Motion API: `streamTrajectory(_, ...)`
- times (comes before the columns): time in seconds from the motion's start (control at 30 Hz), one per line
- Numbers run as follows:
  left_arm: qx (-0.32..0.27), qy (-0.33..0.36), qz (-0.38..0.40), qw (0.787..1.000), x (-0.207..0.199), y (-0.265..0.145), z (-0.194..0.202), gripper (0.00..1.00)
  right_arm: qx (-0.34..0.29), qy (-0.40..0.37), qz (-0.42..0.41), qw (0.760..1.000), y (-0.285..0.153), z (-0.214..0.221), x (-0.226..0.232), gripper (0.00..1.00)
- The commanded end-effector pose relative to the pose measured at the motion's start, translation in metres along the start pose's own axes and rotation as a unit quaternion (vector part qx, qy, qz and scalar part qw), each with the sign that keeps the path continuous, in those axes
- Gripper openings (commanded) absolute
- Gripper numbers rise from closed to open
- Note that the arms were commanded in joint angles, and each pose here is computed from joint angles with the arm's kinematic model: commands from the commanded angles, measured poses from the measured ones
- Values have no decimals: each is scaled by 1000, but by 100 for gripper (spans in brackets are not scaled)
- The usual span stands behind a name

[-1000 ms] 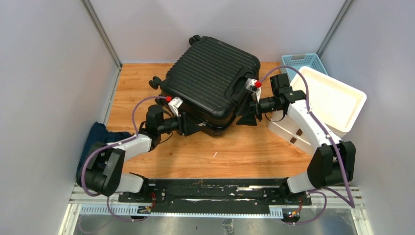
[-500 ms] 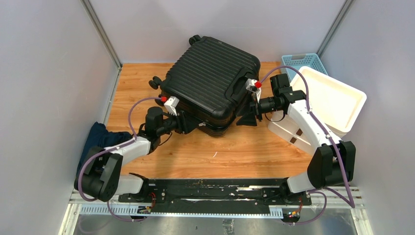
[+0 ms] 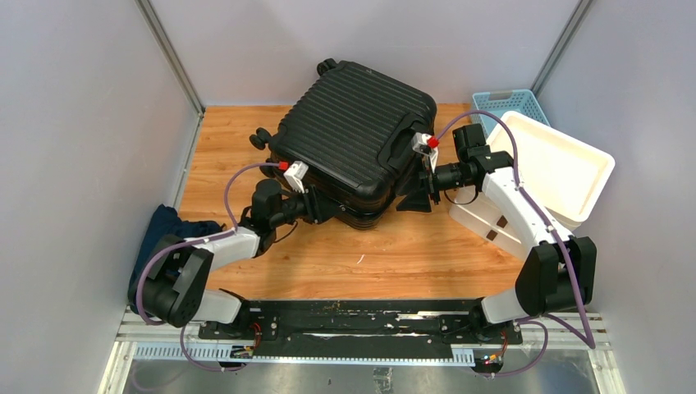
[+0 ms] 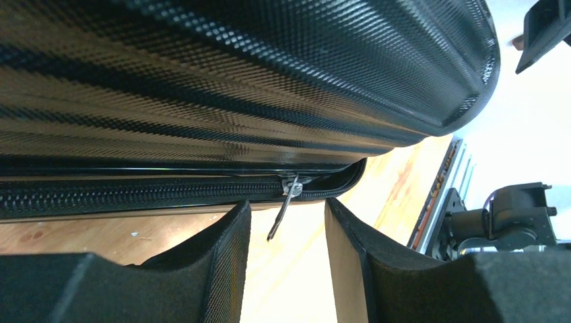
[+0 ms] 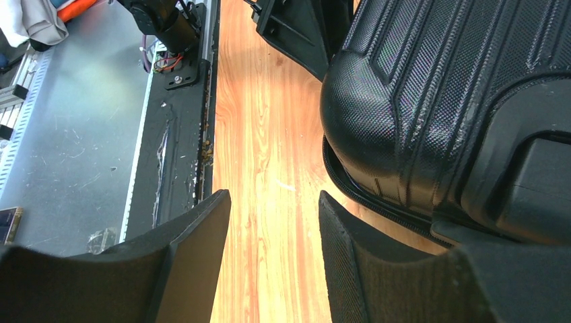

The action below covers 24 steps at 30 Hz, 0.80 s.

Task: Open, take out, and arrange the luggage
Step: Unzip the luggage at the center of the board.

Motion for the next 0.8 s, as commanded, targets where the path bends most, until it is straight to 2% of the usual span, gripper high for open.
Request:
streamTrajectory(0.0,-13,10,23,1000,-10,5,-5,46,-14,-14,-1,1000,-5,-9,-2,55)
streamTrajectory(0.33,-1,12,9,1000,-3,16,1,42,-13,-14,-2,1000,-5,-9,-2,55)
streamTrajectory(0.47,2,15,4,1000,-1,21,2,36,-13,-14,-2,1000,-5,-9,-2,55)
streamTrajectory(0.77,0,17,4,1000,-2,21,2,0,-10,-14,-2,1000,-5,-8,-2,55)
Point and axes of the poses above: each gripper's point midway between its finger pads, its own y axis out along the fingers, its own x axis along the line the jaws close on, z = x × y, the point moved 8 cm from there along -y, back along the fingers, and after that the axes turned 15 degrees about -y, right-handed, at the moved point
